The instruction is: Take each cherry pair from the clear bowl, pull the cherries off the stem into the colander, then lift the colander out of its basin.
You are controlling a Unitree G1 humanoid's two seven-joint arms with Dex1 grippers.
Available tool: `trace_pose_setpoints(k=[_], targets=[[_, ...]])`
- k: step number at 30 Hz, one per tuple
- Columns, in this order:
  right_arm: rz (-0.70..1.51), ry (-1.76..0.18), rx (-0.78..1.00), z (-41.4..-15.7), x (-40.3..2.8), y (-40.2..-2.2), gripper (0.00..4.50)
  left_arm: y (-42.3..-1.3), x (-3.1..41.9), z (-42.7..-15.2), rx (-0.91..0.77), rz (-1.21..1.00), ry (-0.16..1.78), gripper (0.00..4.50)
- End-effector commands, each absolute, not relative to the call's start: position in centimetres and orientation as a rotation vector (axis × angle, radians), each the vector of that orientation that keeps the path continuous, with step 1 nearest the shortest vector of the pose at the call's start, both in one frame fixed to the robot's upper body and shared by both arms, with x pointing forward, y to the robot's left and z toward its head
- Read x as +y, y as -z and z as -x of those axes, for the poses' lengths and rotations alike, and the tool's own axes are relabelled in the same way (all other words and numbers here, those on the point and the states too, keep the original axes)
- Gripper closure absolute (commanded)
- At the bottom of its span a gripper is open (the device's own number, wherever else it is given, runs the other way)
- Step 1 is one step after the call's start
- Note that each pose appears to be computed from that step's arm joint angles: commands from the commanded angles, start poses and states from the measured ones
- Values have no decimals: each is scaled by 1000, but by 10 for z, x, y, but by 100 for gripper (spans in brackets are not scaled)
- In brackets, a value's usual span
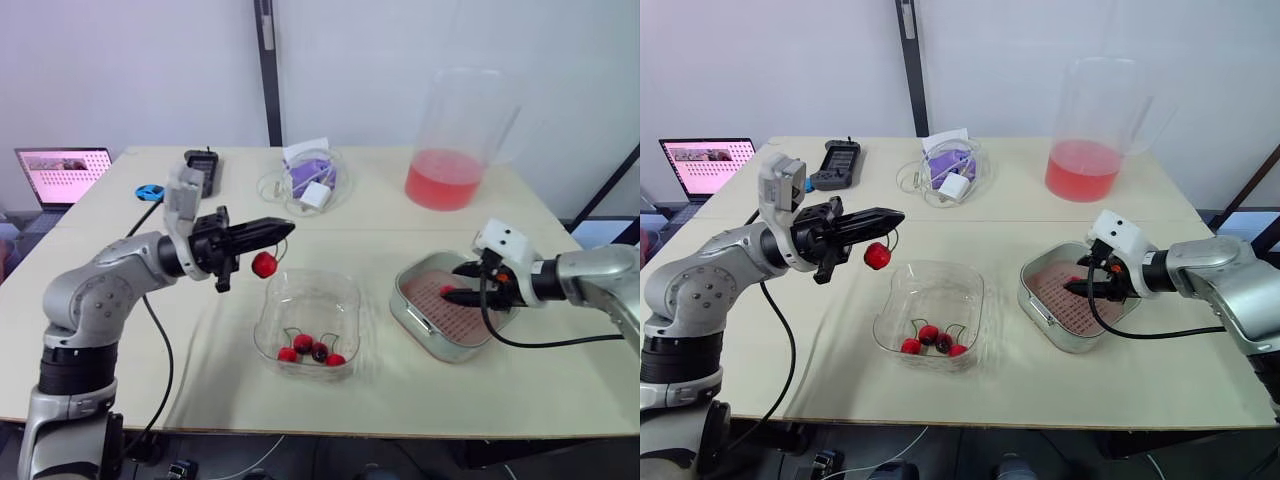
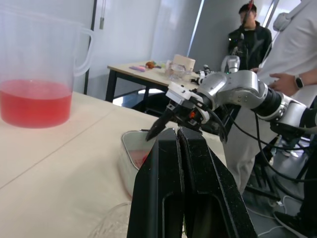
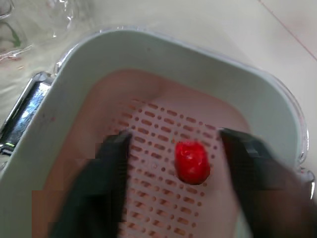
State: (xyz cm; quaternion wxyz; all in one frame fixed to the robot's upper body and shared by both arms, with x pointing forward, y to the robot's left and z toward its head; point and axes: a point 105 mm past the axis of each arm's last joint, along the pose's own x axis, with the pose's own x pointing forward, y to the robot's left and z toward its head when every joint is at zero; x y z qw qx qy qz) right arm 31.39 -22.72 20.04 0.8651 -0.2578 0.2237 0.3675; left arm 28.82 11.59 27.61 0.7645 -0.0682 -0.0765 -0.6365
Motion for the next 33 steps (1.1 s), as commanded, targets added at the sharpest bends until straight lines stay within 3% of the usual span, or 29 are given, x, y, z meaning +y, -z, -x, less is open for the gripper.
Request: trace_pose_setpoints(k=[1,6,9,16,33], targets=[[550,-769,388,-312,-226,-228,3,-283,115,-282,-203,120,1395,450],[405,-901,297,-298,-194,-251,3,-286,113,-280,-206,118,1419,450],[216,-1077,155,-289,-140,-255,3,-289,110,-279,-214,124,1438,450],[-13,-1228,26,-281,-57,-251,3,-293,105,-276,-219,135,1459,450],[-196,-1344,-29,-274,4,-255,3,-295,103,-276,-233,150,1446,450]])
